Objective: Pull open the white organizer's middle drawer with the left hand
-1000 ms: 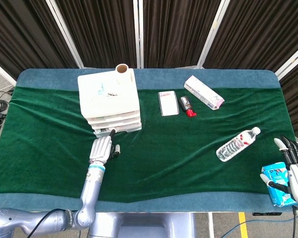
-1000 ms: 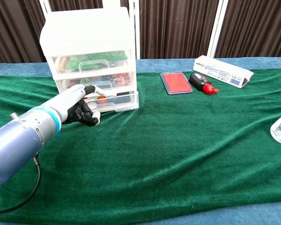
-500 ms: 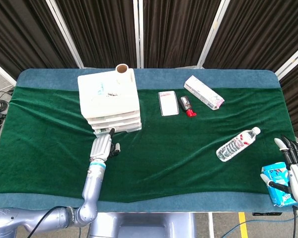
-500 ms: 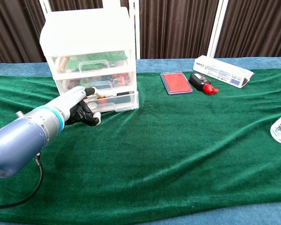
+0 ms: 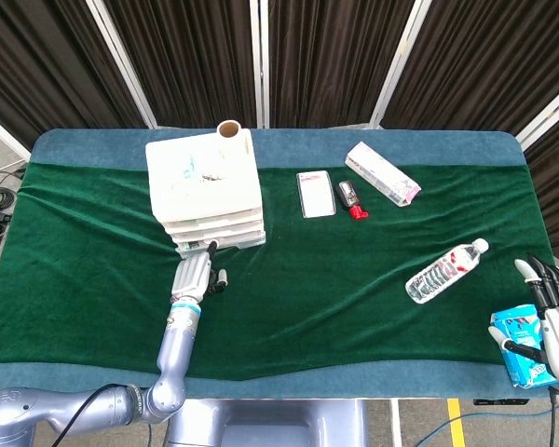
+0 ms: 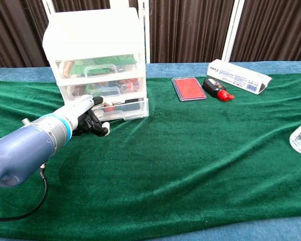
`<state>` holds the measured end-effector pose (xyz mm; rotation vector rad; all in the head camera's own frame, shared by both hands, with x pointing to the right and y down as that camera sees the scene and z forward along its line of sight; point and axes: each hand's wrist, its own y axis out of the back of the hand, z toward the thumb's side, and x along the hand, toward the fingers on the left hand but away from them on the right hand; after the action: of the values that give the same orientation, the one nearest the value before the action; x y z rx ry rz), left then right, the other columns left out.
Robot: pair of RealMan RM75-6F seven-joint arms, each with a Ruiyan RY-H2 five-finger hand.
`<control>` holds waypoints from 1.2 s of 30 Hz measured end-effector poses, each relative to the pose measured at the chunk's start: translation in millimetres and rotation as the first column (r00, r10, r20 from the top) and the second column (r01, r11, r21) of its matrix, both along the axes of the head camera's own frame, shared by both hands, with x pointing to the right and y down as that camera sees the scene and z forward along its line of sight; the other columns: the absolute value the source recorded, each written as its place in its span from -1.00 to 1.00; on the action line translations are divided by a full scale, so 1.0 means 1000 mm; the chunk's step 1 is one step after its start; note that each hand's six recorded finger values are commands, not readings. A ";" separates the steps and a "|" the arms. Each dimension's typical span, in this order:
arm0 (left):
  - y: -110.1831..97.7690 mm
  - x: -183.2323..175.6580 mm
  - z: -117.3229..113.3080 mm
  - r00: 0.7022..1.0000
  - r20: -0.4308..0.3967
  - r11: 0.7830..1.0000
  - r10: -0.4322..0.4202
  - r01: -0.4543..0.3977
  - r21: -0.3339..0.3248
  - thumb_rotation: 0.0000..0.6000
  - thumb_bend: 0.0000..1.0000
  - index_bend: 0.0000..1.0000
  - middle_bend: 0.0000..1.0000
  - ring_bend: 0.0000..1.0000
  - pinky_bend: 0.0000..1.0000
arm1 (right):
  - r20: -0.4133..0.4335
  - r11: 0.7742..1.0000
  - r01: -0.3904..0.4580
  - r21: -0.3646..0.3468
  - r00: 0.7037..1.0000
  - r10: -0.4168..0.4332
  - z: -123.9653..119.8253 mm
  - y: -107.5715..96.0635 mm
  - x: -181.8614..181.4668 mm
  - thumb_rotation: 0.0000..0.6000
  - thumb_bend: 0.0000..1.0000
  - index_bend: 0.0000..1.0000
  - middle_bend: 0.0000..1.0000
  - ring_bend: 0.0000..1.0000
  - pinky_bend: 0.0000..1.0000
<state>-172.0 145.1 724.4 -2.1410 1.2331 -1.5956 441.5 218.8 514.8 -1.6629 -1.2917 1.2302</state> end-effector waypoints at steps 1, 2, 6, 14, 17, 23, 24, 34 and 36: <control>0.000 0.000 0.001 1.000 -0.001 1.000 -0.002 0.002 -0.006 1.00 0.22 -0.68 0.89 0.80 0.85 | 0.001 1.000 0.000 0.000 1.000 0.000 0.000 0.000 0.000 1.00 -0.91 -0.88 -1.00 -1.00 -1.00; 0.001 0.000 0.001 1.000 -0.001 1.000 -0.003 0.003 -0.010 1.00 0.22 -0.65 0.89 0.80 0.85 | 0.001 1.000 0.001 0.001 1.000 -0.001 0.000 0.000 0.000 1.00 -0.91 -0.88 -1.00 -1.00 -1.00; 0.002 0.001 0.001 1.000 -0.005 1.000 0.001 -0.001 -0.023 1.00 0.22 -0.54 0.89 0.80 0.85 | 0.001 1.000 0.000 0.001 1.000 0.000 0.000 0.000 0.000 1.00 -0.91 -0.88 -1.00 -1.00 -1.00; 0.004 0.004 -0.003 1.000 -0.027 1.000 0.009 -0.010 -0.029 1.00 0.22 -0.44 0.89 0.80 0.85 | 0.001 1.000 0.001 0.000 1.000 -0.001 0.000 0.000 0.000 1.00 -0.91 -0.88 -1.00 -1.00 -1.00; 0.006 0.006 -0.005 0.999 -0.036 0.999 0.017 -0.018 -0.032 1.00 0.22 -0.43 0.89 0.80 0.85 | 0.001 1.000 0.000 0.000 1.000 0.000 0.000 0.000 0.000 1.00 -0.91 -0.88 -1.00 -1.00 -1.00; 0.014 0.010 -0.009 0.998 -0.052 0.998 0.041 -0.044 -0.045 1.00 0.22 -0.43 0.89 0.80 0.85 | 0.001 1.000 -0.002 0.001 1.000 0.002 0.000 0.000 0.000 1.00 -0.91 -0.88 -1.00 -1.00 -1.00; 0.015 0.011 -0.010 0.997 -0.056 0.998 0.044 -0.047 -0.047 1.00 0.22 -0.43 0.89 0.80 0.85 | 0.001 1.000 -0.001 0.001 1.000 0.001 0.000 0.000 0.000 1.00 -0.91 -0.88 -1.00 -1.00 -1.00; 0.029 0.011 -0.017 0.995 -0.072 0.995 0.075 -0.079 -0.065 1.00 0.22 -0.41 0.89 0.80 0.85 | 0.000 1.000 -0.005 0.004 1.000 0.005 -0.001 0.000 0.001 1.00 -0.91 -0.88 -1.00 -1.00 -1.00; 0.031 0.011 -0.018 0.994 -0.076 0.994 0.077 -0.082 -0.067 1.00 0.22 -0.41 0.89 0.80 0.85 | 0.000 1.000 -0.005 0.004 1.000 0.005 -0.001 0.000 0.001 1.00 -0.91 -0.88 -1.00 -1.00 -1.00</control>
<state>-161.4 176.0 706.8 -2.2808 1.1123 -1.5631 442.4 218.6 513.7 -1.6584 -1.2981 1.2297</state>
